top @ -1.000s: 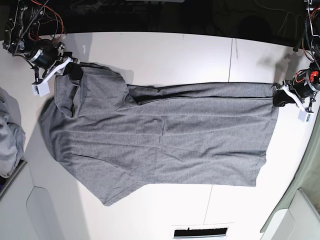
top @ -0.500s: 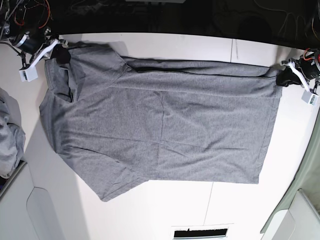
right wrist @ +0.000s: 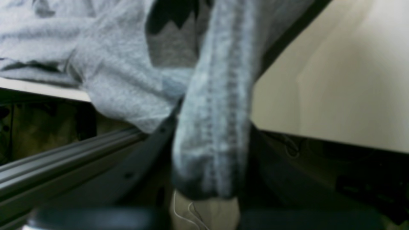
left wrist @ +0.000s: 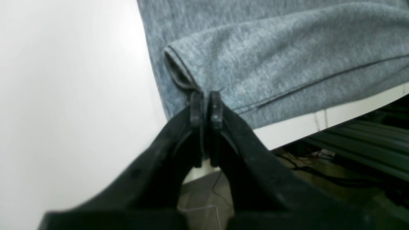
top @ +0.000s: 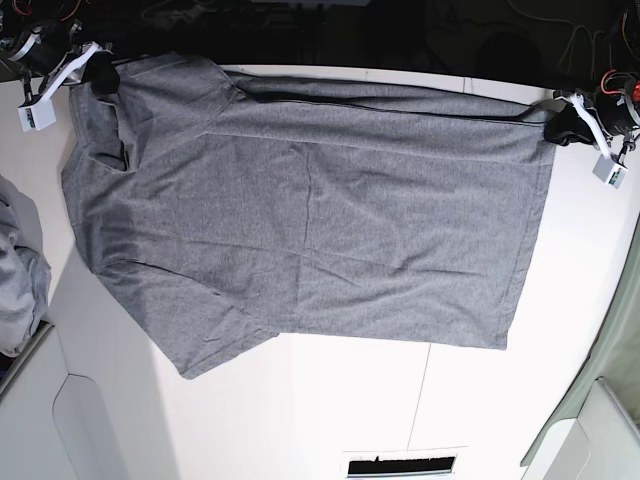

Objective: Layout the t-shirt on the table in an organized manner, then fold the t-shirt properly
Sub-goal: 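Regrasp the folded edge with both grippers and pull it taut, then move both grippers to the hem edge and grasp it, then lift the hem edge and fold it over toward the collar fold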

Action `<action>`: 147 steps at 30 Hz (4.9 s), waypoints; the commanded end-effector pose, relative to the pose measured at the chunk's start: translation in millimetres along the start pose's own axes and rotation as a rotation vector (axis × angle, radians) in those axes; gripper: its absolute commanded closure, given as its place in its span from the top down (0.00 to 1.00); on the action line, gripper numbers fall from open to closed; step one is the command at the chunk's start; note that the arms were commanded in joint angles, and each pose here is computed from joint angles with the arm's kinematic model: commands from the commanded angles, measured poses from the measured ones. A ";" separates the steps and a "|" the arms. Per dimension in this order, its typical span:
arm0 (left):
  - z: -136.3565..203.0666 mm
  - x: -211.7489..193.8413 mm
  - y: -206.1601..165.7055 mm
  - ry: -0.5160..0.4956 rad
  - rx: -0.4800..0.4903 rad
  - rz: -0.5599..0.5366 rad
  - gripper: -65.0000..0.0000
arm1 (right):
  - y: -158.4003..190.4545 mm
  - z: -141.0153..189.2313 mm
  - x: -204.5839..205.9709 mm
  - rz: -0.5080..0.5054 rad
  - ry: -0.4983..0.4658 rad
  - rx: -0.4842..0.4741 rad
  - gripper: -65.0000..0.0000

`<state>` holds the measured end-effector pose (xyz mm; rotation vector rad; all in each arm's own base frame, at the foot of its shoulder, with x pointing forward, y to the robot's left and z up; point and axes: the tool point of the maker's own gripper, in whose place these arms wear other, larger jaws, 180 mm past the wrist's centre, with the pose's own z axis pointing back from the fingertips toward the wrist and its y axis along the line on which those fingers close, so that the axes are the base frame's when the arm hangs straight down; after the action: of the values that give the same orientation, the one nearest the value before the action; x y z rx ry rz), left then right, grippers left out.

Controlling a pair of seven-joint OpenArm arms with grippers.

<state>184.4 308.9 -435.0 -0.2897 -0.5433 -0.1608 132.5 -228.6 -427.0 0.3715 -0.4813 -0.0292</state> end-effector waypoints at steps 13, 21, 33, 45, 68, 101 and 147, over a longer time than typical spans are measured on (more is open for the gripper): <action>7.3 5.6 1.7 0.015 -0.014 0.003 0.25 | -2.9 7.1 13.7 0.023 -0.044 -0.005 0.30; 36.6 49.1 19.9 -0.140 0.016 0.074 0.38 | -29.4 42.4 49.8 0.028 -0.190 -0.109 0.30; 53.9 99.3 12.6 -0.304 0.007 0.025 0.46 | -44.4 62.2 151.7 0.135 -0.419 -0.171 0.53; 15.8 146.2 1.4 -0.307 0.027 -0.175 0.46 | -84.4 -22.8 231.3 0.018 -0.443 -0.211 0.53; -116.1 187.9 45.0 -0.285 0.110 0.148 0.46 | -83.9 -99.9 206.4 -0.053 -0.236 -0.165 0.53; -5.0 170.7 29.4 -0.179 -0.039 -0.083 0.00 | -60.6 -19.3 174.3 0.201 -0.214 -0.142 0.00; -32.3 153.9 39.0 -0.208 0.080 -0.078 0.51 | -36.3 -110.8 223.6 0.101 -0.280 -0.069 0.48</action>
<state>326.3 316.8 -408.5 -0.2173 -0.7102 -0.1751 367.8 -246.2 -449.5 0.2726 -0.7119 -0.0117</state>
